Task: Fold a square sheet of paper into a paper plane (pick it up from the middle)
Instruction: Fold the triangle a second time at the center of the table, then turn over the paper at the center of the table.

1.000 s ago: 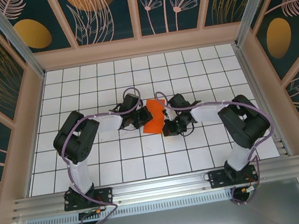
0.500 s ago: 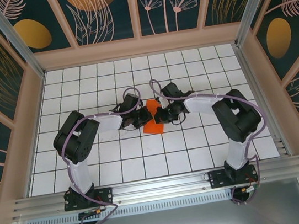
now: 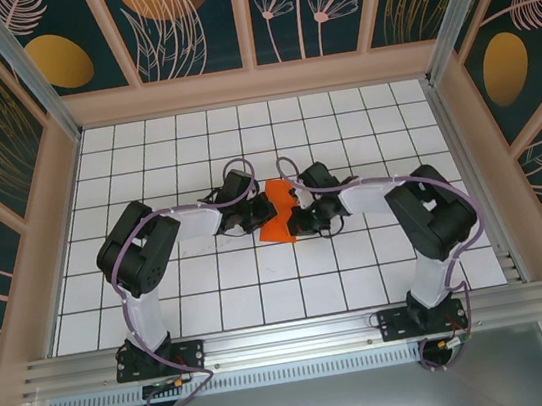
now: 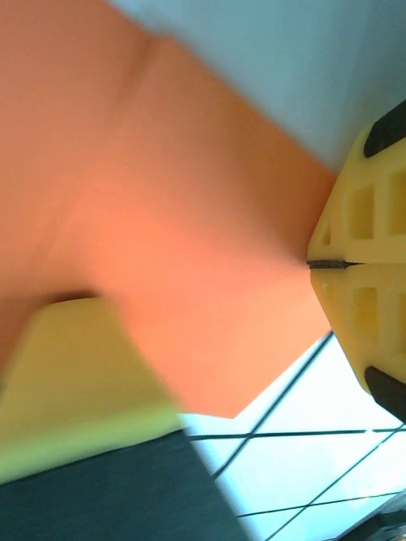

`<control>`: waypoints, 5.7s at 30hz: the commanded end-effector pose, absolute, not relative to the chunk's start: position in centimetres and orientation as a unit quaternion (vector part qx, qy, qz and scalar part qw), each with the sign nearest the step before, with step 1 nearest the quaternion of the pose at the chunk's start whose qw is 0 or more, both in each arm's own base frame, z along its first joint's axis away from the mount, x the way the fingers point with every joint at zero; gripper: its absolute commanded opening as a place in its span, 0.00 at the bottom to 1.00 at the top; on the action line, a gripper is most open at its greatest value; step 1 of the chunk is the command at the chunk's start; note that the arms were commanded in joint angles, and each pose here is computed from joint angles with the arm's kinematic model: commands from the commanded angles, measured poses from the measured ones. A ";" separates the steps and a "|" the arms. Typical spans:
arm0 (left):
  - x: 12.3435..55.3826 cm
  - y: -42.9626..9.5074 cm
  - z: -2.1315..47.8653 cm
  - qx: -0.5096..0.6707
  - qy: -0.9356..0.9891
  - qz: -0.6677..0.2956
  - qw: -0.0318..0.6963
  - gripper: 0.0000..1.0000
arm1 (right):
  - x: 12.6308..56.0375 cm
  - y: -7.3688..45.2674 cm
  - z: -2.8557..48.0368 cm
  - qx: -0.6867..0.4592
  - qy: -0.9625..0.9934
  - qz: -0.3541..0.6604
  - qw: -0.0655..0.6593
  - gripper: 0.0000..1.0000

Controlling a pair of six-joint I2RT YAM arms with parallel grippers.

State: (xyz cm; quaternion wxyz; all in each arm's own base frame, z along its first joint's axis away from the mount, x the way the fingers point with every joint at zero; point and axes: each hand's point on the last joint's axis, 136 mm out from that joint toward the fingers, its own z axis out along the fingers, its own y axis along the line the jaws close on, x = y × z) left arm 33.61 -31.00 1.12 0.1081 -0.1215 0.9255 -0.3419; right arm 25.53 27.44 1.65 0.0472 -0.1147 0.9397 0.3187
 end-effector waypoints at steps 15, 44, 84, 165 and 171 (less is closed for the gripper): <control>34.8 -32.3 6.2 -0.067 0.913 -0.372 0.152 0.37 | 32.8 24.2 7.1 0.001 0.926 0.346 0.150 0.28; 32.4 -31.1 4.0 -0.104 0.905 -0.392 0.129 0.45 | 32.8 26.2 4.0 -0.019 0.920 0.378 0.101 0.08; 35.5 -32.6 6.4 -0.030 0.901 -0.386 0.196 0.07 | 35.3 20.2 9.4 0.072 0.913 0.342 0.213 0.62; 41.2 -29.0 18.6 0.041 0.908 -0.186 0.373 0.89 | 39.2 18.5 16.0 0.130 0.906 0.271 0.298 0.88; 42.0 -21.4 19.0 -0.071 0.900 -0.195 0.383 0.94 | 39.2 26.8 15.3 0.047 0.910 0.307 0.274 0.73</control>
